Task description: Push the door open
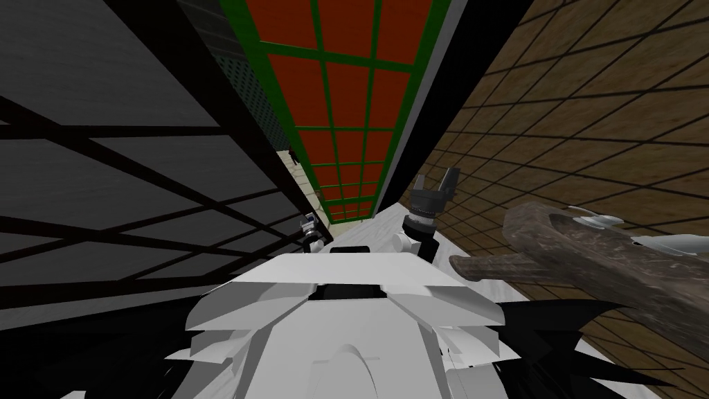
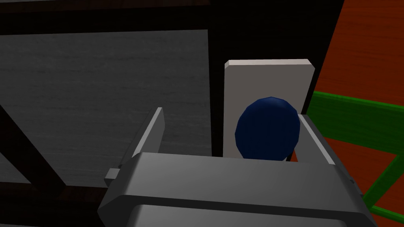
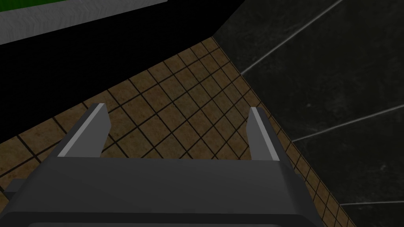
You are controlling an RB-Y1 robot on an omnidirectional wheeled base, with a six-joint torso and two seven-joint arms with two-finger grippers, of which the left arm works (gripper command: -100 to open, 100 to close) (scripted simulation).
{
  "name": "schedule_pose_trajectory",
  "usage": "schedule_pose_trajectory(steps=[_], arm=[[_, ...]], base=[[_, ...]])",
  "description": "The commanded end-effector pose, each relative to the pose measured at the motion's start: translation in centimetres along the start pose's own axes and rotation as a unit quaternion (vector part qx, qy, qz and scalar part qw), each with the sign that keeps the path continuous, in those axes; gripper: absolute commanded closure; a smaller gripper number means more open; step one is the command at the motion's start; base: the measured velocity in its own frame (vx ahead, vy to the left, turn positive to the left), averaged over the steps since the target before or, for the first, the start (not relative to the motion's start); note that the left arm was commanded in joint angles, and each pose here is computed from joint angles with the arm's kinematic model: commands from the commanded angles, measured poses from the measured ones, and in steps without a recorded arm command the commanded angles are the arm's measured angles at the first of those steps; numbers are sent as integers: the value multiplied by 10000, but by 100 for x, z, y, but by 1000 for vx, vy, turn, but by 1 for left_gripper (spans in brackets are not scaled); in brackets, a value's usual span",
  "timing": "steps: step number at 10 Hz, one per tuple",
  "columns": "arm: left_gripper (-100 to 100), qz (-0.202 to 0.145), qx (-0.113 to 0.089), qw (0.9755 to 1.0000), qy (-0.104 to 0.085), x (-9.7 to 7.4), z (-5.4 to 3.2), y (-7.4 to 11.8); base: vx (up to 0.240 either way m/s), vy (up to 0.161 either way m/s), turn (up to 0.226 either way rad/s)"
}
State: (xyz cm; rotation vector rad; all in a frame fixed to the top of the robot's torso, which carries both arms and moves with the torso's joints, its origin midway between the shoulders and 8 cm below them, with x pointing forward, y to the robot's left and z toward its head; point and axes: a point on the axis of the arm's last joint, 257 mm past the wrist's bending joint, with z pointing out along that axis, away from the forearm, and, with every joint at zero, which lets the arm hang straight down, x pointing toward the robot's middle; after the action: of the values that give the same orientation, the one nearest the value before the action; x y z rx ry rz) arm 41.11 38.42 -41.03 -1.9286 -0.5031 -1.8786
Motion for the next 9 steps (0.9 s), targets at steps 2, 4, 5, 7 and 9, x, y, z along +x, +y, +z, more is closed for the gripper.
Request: schedule_pose_trajectory(steps=[2, 4, 5, 7, 9], arm=[[100, 136, 261, 9996, -30, -45, -32, -405], [100, 138, 262, 9996, -34, -49, -36, -408], [100, 133, 262, 9996, -26, -42, -32, -406], [100, 138, 262, 9996, -34, -49, -36, -408], [100, 138, 262, 9996, -34, -49, -36, -408]], base=[[7, -2, -43], [10, 5, 19], [0, -4, 39], [-6, -6, -34], [2, 3, 15]])
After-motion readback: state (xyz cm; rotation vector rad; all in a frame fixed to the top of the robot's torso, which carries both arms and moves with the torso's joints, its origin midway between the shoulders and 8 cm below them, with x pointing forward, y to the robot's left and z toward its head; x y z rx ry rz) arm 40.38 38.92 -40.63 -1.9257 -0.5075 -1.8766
